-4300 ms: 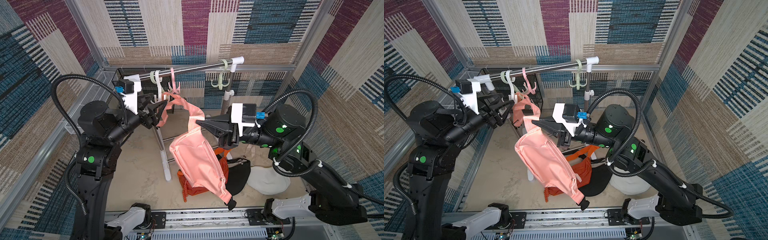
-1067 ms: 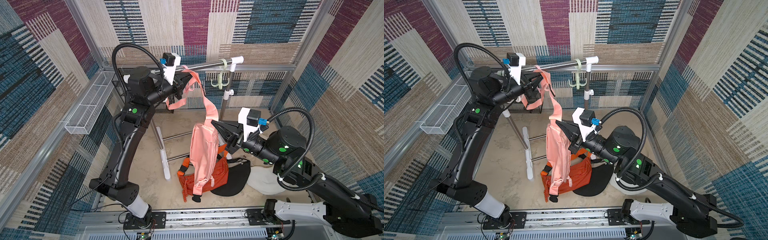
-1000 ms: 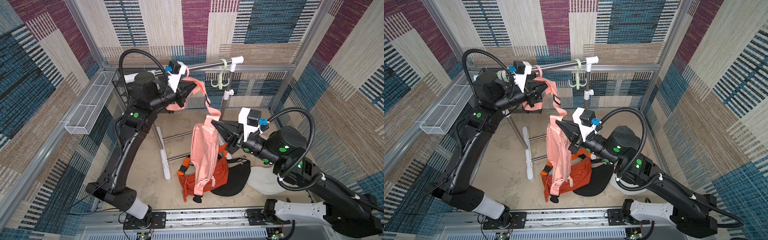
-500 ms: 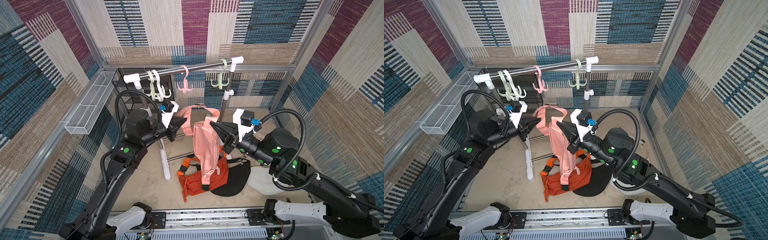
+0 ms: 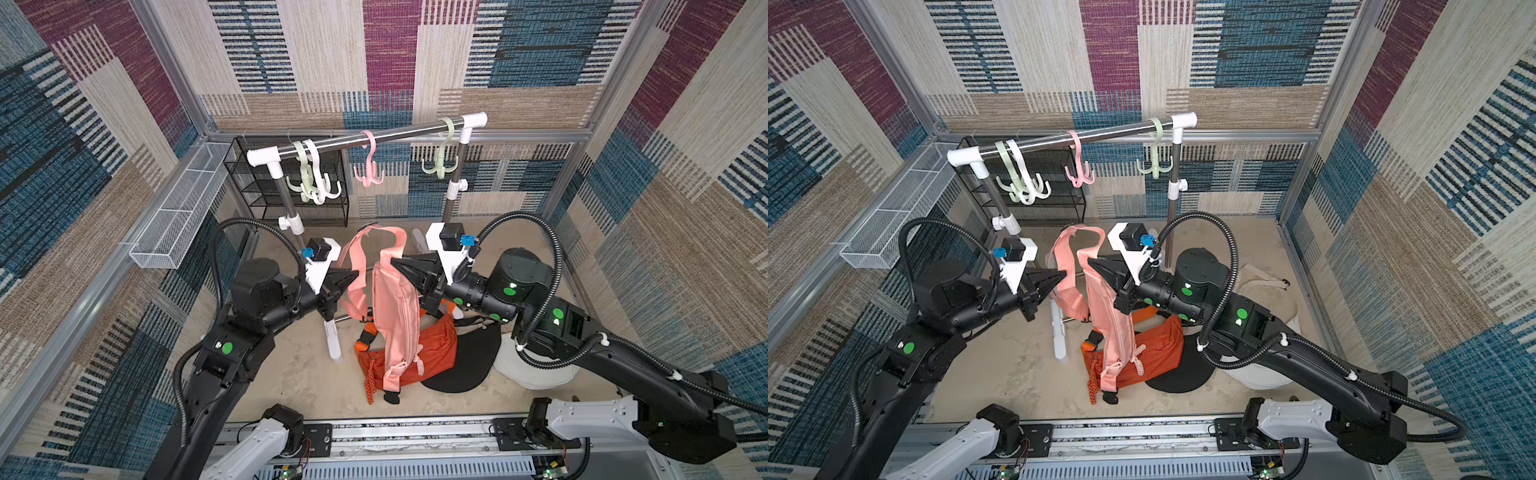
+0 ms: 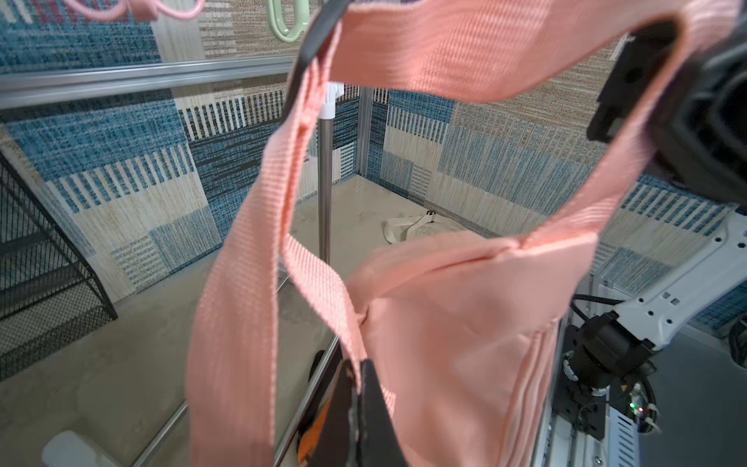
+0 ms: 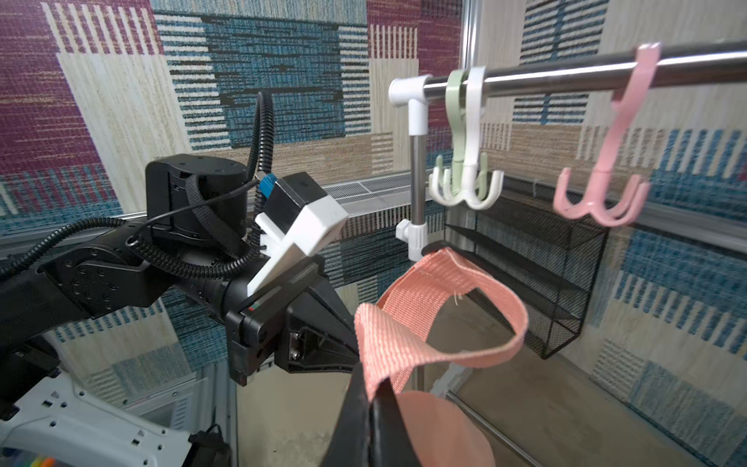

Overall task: Take the bag off the hook
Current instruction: Place the bag inside the bag.

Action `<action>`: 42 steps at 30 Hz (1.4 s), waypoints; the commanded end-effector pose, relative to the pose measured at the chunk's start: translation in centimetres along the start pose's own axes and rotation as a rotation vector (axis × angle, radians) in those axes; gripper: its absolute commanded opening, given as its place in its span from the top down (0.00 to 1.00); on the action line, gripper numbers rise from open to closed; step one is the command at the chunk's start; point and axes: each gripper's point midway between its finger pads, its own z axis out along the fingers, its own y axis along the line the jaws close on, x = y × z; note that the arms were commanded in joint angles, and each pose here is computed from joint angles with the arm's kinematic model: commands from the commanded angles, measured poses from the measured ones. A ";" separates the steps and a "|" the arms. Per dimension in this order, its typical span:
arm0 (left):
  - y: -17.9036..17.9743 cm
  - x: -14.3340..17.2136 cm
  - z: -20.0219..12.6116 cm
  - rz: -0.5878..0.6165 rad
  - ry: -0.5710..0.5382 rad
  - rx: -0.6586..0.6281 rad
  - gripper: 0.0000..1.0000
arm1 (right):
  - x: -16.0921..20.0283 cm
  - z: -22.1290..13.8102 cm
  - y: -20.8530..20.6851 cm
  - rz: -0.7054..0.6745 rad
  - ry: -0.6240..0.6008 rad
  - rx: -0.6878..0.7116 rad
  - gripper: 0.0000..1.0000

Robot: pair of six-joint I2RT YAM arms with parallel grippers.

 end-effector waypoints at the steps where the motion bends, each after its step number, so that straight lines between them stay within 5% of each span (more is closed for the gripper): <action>1: 1.7 4.0 -1.6 -0.143 0.059 -0.149 0.82 | 2.0 1.8 1.7 0.133 0.040 -0.114 1.00; 4: 3.6 6.3 -3.6 -0.205 0.052 -0.310 0.42 | 6.5 5.3 0.2 0.244 0.175 -0.043 1.00; 6: 4.8 6.8 -4.9 -0.227 0.026 -0.406 0.34 | 10.1 7.2 -0.8 0.297 0.270 0.007 1.00; 14: 5.8 6.0 -6.0 -0.189 0.008 -0.484 0.33 | 21.9 8.3 -4.9 0.388 0.463 0.229 1.00; 24: 6.0 5.9 -4.0 -0.215 0.025 -0.441 0.34 | 28.7 0.4 -8.9 0.538 0.581 0.491 1.00; 30: 6.8 6.4 -3.3 -0.262 0.033 -0.472 0.34 | 25.9 -1.6 -10.7 0.541 0.509 0.562 0.35; 42: 12.4 7.5 -8.3 -0.291 0.055 -0.917 0.34 | 18.0 -9.0 -17.3 0.509 0.300 0.805 0.16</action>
